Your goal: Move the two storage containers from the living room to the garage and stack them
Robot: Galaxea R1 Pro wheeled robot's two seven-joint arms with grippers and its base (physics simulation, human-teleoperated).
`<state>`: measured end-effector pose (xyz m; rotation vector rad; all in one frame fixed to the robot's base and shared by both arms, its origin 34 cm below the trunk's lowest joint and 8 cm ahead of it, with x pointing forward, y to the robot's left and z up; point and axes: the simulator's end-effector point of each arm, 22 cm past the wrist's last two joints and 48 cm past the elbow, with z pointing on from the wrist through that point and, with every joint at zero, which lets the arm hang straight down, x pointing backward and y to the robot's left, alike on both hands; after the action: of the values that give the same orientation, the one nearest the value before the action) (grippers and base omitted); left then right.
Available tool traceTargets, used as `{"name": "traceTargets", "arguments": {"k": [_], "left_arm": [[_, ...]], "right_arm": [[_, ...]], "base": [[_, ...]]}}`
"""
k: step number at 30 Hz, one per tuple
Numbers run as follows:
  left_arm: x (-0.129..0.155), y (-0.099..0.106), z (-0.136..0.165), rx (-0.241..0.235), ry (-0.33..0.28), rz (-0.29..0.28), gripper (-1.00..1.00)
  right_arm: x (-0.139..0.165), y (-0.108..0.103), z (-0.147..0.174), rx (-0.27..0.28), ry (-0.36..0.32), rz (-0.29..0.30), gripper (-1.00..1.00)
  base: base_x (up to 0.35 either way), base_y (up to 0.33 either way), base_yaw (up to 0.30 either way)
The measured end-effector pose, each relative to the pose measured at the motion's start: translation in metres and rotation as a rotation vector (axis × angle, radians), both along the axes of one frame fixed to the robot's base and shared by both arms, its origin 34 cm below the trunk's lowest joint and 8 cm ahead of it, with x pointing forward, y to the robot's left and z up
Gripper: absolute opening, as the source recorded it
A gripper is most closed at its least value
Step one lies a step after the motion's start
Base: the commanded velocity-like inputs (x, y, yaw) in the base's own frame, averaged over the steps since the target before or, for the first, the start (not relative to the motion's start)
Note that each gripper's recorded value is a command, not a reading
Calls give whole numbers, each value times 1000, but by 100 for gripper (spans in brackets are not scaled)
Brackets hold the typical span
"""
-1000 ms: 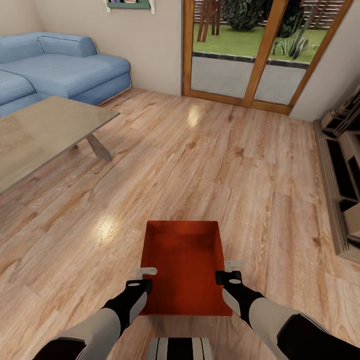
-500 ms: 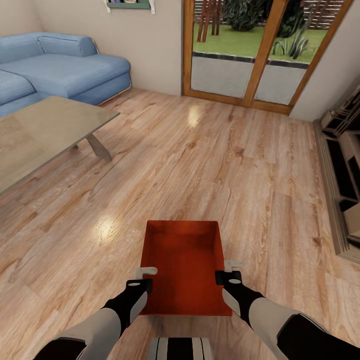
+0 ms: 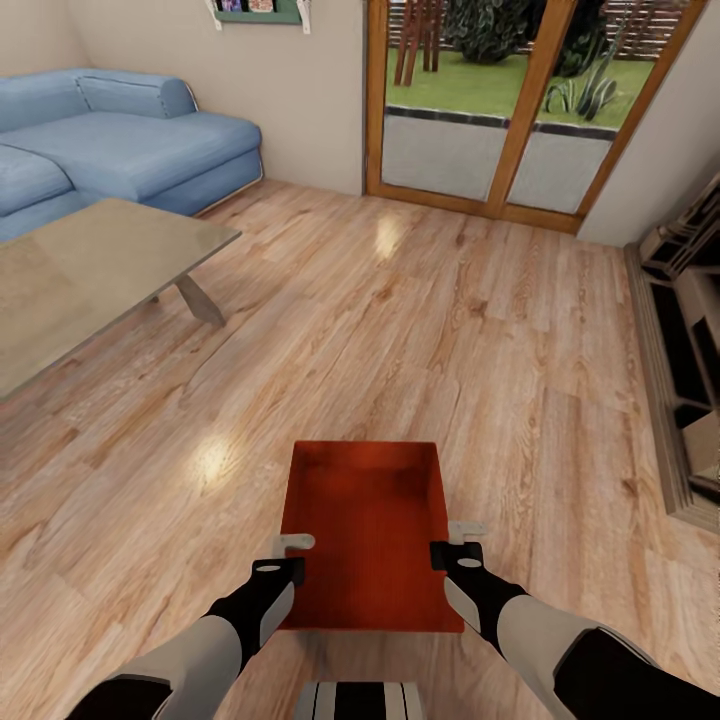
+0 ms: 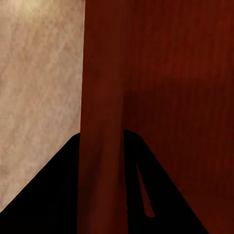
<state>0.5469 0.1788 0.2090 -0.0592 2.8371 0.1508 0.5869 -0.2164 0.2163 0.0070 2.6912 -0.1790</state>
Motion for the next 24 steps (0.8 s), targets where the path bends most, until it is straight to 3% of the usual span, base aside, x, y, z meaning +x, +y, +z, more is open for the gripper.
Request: {"name": "traceTargets", "arguments": {"k": [24], "left_arm": [[11,0,52,0,-1,2,-100]], "right_arm": [[11,0,52,-1,-1,2,-100]], "base": [[0,0,0]]}}
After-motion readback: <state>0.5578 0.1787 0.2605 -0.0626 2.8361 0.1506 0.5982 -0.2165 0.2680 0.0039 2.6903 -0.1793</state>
